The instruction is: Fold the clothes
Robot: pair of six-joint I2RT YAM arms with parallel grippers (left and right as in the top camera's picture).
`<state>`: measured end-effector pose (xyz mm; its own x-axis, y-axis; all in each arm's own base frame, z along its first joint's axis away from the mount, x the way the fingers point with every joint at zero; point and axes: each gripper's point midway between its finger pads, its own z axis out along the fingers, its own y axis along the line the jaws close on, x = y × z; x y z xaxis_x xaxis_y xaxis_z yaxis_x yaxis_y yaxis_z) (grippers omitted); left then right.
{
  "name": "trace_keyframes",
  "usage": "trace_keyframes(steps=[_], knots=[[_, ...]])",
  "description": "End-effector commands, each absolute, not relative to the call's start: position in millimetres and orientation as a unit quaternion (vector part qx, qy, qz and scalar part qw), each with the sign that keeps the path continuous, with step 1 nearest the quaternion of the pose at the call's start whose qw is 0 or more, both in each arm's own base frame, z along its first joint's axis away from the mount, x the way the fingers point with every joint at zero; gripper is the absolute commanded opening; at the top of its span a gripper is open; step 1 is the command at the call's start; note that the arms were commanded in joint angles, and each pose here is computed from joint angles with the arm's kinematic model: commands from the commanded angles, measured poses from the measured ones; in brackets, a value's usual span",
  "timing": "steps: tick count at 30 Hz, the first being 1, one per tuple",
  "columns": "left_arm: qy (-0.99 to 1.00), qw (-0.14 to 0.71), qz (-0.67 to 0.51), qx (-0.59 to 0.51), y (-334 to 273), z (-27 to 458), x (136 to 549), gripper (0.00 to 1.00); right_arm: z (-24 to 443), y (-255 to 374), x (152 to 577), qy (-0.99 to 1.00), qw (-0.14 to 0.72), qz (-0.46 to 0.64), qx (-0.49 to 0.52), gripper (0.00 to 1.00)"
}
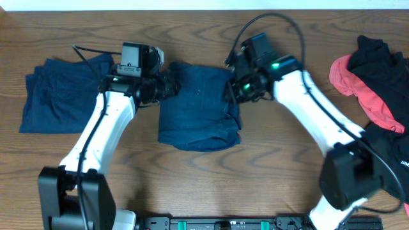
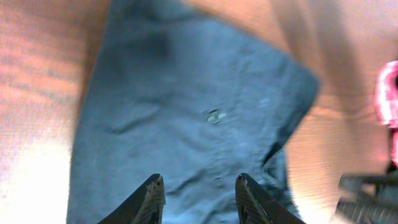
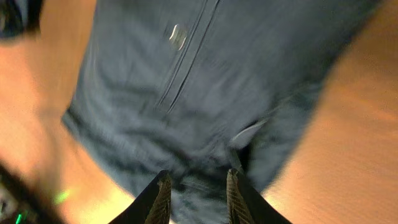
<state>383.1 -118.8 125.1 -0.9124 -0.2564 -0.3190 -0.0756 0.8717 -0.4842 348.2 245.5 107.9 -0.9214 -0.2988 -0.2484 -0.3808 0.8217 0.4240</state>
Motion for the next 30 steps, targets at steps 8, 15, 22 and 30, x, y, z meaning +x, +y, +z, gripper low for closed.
trace_keyframes(steps=[8, 15, 22, 30], knots=[[0.979, 0.035, -0.177, -0.096, -108, 28, 339, 0.39, 23, 261, 278, 0.953, -0.097, 0.192, -0.213, 0.26], [0.979, -0.098, -0.142, -0.106, -107, 7, 280, 0.38, -14, 208, 288, 0.978, -0.105, 0.034, -0.179, 0.23], [0.970, -0.170, -0.162, -0.067, -144, 17, 239, 0.38, -13, 141, 361, 0.987, 0.014, -0.105, -0.118, 0.32], [0.976, -0.130, -0.171, -0.020, -164, 39, 237, 0.38, 38, 125, 415, 0.989, 0.081, -0.103, -0.074, 0.32]])
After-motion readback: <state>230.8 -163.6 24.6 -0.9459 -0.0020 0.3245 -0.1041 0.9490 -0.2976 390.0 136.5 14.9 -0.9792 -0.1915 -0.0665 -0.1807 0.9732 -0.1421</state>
